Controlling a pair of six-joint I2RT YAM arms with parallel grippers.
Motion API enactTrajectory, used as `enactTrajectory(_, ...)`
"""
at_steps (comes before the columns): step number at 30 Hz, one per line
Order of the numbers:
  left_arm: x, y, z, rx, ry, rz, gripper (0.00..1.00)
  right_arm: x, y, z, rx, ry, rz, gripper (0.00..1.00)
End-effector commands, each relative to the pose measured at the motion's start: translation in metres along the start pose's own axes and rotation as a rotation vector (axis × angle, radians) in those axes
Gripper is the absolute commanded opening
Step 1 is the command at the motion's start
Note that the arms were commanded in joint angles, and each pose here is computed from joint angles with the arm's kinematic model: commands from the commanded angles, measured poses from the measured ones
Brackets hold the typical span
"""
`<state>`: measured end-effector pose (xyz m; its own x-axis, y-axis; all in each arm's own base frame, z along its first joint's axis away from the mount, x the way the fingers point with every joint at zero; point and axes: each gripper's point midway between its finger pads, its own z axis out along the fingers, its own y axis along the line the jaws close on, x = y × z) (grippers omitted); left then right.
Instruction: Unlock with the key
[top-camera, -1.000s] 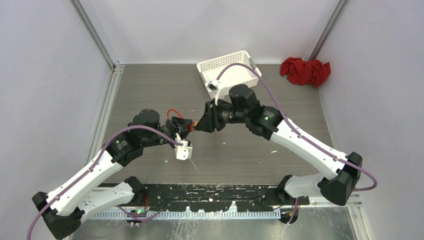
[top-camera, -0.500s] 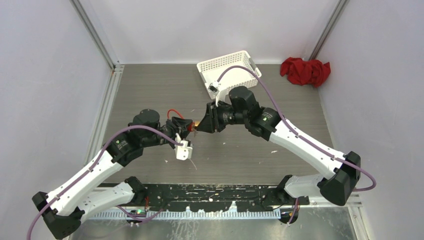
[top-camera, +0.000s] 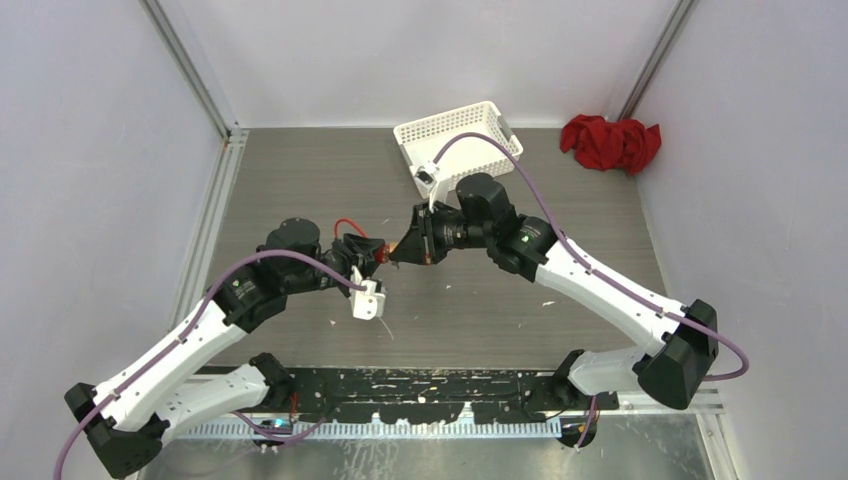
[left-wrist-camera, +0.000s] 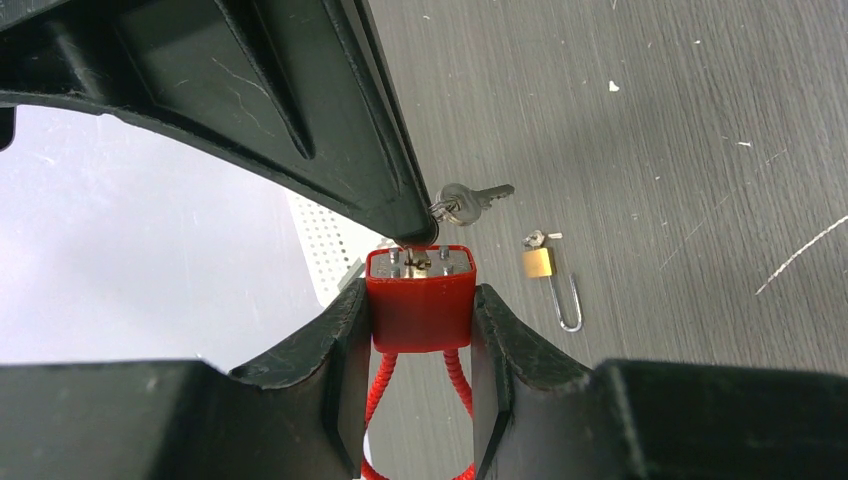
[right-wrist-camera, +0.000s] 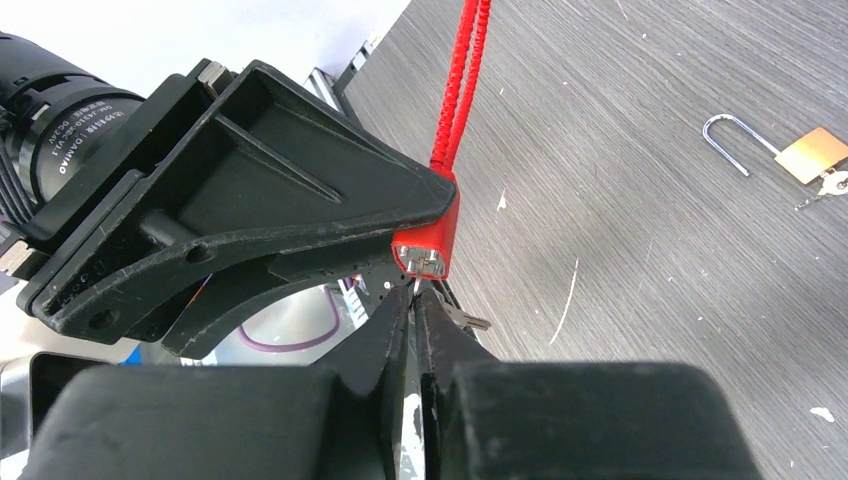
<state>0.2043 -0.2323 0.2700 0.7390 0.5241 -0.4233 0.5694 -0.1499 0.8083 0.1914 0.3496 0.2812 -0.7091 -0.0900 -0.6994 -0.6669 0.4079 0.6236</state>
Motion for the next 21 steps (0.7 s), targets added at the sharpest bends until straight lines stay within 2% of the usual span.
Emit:
enactTrajectory(1,-0.014,0.024,-0.004,-0.078,-0.044,0.028,0.00,-0.011,0.005,0.003,-0.030,-0.048,-0.011,0.10)
enactTrajectory(4,-0.014,0.026,-0.003,-0.080,-0.044,0.026,0.00,-0.012,0.004,0.004,-0.027,-0.059,-0.004,0.05)
enactTrajectory(9,-0.016,0.031,-0.003,-0.094,-0.051,0.018,0.00,-0.012,-0.002,0.008,-0.007,-0.066,0.003,0.10)
enactTrajectory(16,-0.021,0.040,-0.004,-0.112,-0.067,-0.013,0.00,-0.019,-0.003,0.008,-0.003,-0.132,0.025,0.05)
enactTrajectory(21,-0.022,0.050,-0.003,-0.161,-0.077,0.016,0.00,-0.023,-0.005,0.011,-0.013,-0.185,0.113,0.01)
